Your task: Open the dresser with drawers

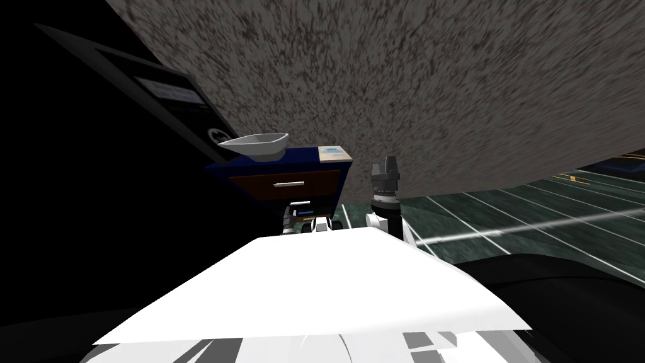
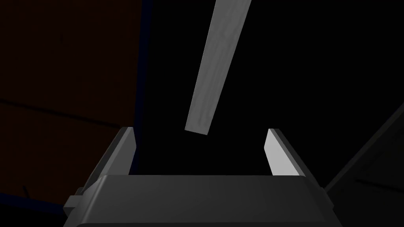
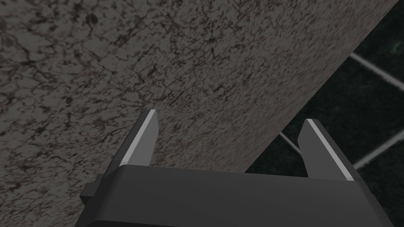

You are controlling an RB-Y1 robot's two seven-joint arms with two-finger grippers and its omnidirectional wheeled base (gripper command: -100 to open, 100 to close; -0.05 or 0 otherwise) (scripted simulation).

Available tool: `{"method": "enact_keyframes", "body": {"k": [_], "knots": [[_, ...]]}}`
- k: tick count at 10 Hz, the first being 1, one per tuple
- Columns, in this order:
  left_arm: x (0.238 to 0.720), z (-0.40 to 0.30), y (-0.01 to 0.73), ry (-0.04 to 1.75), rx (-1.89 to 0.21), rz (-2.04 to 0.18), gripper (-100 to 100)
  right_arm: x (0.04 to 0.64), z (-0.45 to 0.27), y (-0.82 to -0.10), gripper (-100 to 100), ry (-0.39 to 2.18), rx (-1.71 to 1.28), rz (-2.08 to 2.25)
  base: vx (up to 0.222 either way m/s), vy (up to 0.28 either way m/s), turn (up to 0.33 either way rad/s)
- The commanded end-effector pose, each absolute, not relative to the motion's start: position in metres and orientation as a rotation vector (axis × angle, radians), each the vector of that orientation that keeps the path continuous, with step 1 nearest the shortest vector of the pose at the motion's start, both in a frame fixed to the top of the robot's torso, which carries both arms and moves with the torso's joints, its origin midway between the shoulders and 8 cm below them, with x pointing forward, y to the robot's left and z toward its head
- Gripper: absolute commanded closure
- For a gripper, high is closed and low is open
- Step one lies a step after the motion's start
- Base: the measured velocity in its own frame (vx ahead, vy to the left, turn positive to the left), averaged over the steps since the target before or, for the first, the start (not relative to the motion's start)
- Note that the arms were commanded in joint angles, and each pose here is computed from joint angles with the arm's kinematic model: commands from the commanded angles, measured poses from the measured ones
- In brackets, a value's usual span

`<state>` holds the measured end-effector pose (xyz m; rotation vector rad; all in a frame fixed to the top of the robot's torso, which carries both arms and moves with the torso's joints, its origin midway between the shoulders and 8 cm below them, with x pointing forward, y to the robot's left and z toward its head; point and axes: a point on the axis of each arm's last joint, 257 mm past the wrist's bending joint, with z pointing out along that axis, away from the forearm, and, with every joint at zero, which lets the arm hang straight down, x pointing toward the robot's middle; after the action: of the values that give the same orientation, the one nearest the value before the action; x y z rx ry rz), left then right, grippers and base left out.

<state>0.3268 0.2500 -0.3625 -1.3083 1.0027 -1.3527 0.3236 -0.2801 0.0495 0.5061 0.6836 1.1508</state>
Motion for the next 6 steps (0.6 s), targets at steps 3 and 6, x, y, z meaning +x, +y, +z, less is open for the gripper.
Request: {"method": "enact_keyframes", "body": {"k": [3,6], "knots": [[0.3312,-0.3560,0.2522,1.001,-1.309,-1.352,-100,0.3237,0.0495,-0.2801,0,0.684,0.506,1.151,0.073,-0.006,-0.005],[0.3239,-0.3557,0.2520,1.005,-1.307,-1.354,100,0.3237,0.0496,-0.2801,0,0.684,0.506,1.151,-0.059,-0.005,0.011]]}}
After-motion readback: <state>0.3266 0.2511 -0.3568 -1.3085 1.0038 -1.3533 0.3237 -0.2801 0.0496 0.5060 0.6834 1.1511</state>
